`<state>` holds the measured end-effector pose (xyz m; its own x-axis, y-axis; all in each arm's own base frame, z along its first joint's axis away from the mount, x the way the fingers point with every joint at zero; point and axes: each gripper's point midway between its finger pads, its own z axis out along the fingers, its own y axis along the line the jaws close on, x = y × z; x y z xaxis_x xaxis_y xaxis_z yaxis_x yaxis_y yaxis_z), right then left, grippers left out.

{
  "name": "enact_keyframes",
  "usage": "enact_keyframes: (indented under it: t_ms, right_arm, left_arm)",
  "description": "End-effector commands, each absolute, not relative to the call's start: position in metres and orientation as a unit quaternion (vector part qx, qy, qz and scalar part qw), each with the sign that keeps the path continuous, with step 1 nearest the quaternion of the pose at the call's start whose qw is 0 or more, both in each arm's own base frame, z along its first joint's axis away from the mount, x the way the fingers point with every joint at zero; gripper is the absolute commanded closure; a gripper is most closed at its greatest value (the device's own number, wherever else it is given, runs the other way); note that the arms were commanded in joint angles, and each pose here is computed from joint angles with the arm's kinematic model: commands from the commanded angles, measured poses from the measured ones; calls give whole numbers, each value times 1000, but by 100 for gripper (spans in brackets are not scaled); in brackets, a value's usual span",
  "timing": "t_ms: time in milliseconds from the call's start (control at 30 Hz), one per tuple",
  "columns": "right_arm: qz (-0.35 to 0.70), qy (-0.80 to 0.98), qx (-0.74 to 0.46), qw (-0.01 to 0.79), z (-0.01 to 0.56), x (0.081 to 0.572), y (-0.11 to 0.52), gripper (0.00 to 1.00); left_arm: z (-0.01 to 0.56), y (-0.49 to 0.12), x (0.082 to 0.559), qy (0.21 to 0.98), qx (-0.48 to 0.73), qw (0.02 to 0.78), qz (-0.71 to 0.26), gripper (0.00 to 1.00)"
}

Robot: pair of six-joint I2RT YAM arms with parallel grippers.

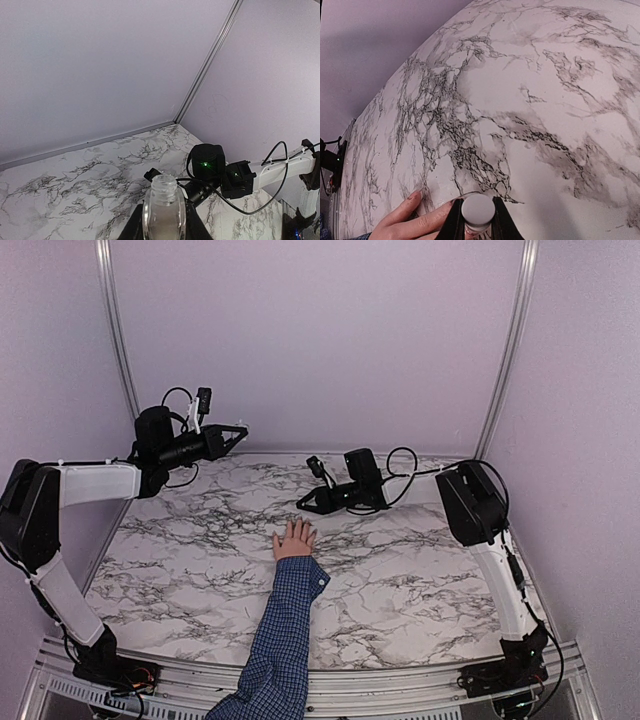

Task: Paint the nails
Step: Paint the hand on the nail.

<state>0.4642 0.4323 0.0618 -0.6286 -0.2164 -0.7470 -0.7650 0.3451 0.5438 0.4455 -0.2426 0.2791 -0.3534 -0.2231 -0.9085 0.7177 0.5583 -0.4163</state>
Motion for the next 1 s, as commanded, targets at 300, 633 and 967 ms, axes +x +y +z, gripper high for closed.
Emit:
enact_keyframes:
  t_ms: [300,633,967]
  right_arm:
    - [454,780,-316,294,49,470,432,100]
    - [451,781,-314,297,49,474,432,100]
    - [450,782,-309,299,49,479,432,100]
  left_arm:
    - [291,-241,445,680,187,559,-435,100]
    - [290,-241,447,681,187,559,-434,100]
    - [287,-241,449,683,189,556,-435,100]
